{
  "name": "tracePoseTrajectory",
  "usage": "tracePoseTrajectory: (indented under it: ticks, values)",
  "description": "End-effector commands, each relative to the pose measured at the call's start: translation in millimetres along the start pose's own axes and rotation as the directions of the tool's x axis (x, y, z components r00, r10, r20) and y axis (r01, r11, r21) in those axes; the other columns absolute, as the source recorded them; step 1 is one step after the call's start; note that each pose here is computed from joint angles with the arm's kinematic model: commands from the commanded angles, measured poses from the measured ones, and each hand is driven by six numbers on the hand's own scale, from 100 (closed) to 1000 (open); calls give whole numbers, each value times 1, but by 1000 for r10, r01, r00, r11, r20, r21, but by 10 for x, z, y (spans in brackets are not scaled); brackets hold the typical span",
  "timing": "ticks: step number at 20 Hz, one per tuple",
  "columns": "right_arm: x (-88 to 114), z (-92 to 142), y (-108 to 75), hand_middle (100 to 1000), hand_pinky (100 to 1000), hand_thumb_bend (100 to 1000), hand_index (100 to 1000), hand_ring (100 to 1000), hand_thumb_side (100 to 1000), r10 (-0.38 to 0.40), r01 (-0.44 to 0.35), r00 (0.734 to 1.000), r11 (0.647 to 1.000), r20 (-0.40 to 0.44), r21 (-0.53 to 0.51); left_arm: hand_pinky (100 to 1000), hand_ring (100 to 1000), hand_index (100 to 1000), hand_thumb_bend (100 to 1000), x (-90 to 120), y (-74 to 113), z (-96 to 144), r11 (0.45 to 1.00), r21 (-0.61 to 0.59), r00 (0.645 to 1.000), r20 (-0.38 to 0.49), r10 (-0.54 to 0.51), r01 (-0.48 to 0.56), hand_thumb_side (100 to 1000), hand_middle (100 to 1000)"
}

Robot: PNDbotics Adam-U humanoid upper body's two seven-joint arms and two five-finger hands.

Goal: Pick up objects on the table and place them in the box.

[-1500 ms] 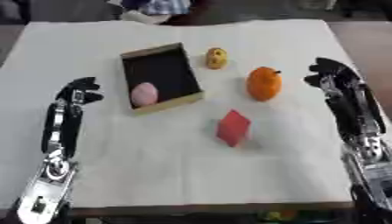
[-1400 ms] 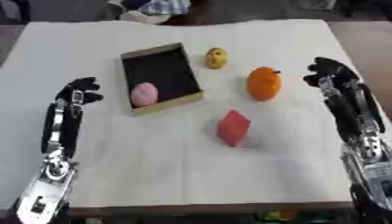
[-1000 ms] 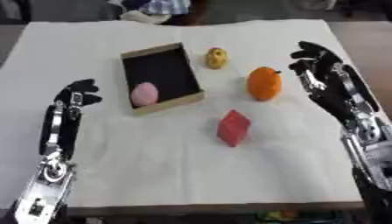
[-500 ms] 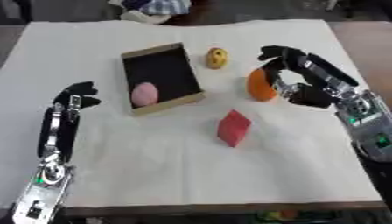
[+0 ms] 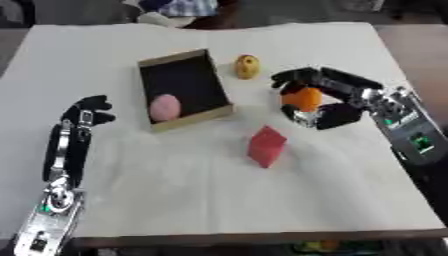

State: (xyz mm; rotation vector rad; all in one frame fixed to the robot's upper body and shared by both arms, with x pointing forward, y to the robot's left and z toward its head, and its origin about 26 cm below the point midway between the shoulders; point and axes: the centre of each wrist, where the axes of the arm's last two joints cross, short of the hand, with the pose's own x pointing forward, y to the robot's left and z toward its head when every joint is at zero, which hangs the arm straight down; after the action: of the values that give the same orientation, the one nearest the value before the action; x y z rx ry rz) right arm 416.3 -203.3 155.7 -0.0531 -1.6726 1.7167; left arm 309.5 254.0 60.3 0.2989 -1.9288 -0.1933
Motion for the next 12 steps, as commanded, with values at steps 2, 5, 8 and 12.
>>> tracePoseTrajectory:
  ticks: [2, 5, 8, 12]
  values:
    - [8, 8, -141, 860, 844, 203, 982, 832, 561, 80, -80, 997, 994, -5, 81, 747, 611, 762, 100, 35, 39, -28, 1000, -7, 1000, 20, -17, 17, 938, 626]
    - [8, -24, -149, 862, 845, 218, 983, 835, 547, 97, -97, 995, 987, 4, 128, 747, 611, 762, 100, 31, 42, -26, 1000, -7, 1000, 19, -19, 19, 939, 626]
    - [9, -53, -154, 867, 847, 210, 985, 839, 517, 112, -113, 994, 979, 14, 172, 748, 611, 762, 100, 27, 46, -25, 1000, -8, 1000, 18, -21, 22, 938, 626]
    - [-2, -76, -143, 872, 848, 196, 986, 842, 451, 123, -125, 992, 965, 23, 230, 748, 611, 762, 100, 23, 49, -22, 1000, -9, 1000, 17, -24, 24, 938, 626]
